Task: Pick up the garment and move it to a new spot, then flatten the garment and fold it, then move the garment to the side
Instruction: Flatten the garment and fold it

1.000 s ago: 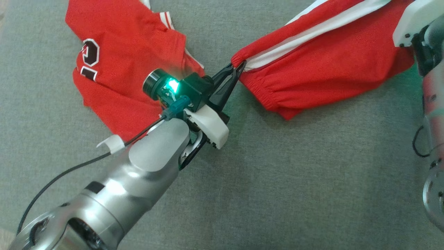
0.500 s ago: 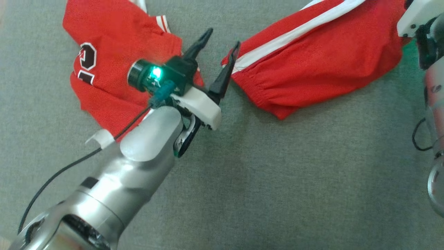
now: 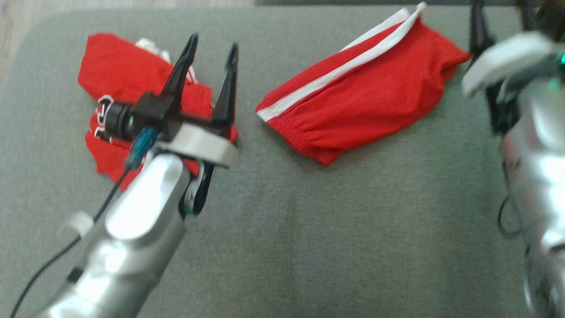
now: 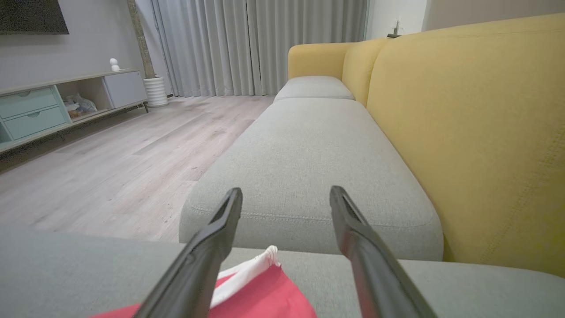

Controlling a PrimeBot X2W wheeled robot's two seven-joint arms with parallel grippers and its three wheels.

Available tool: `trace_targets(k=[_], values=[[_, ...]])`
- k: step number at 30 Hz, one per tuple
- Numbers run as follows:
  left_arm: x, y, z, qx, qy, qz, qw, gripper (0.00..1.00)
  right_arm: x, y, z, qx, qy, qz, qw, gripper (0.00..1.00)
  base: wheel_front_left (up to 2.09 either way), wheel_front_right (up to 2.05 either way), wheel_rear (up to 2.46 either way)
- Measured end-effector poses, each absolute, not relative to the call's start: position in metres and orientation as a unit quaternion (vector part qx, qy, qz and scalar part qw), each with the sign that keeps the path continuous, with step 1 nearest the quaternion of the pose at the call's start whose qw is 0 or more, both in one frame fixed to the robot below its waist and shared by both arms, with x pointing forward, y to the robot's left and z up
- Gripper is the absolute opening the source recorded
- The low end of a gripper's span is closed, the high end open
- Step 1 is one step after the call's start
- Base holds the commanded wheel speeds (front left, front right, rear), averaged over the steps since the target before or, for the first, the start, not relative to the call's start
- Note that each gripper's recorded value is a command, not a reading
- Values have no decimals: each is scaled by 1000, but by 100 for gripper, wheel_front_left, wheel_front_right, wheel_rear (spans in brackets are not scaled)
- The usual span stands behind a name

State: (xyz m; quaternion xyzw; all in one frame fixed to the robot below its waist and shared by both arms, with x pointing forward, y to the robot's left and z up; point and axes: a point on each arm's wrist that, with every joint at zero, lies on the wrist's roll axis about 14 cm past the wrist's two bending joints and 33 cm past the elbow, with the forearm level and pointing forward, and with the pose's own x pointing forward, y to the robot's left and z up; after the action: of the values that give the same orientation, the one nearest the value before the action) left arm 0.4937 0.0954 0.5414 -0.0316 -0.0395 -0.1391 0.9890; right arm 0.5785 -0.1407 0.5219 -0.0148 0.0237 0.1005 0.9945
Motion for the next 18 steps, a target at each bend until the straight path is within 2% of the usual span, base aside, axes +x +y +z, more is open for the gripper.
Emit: trace_targets(k=[5,7,18], values=[[463,97,536,-35,-37,-134,990,100,528,-146,508,-15,25,113,993,100,0,0,0],[457,96,532,-35,-33,-135,990,100,519,-149,505,-13,26,112,993,100,0,0,0],[400,96,501,-48,-3,-120,992,100,438,-169,482,44,41,76,995,100,0,0,0]])
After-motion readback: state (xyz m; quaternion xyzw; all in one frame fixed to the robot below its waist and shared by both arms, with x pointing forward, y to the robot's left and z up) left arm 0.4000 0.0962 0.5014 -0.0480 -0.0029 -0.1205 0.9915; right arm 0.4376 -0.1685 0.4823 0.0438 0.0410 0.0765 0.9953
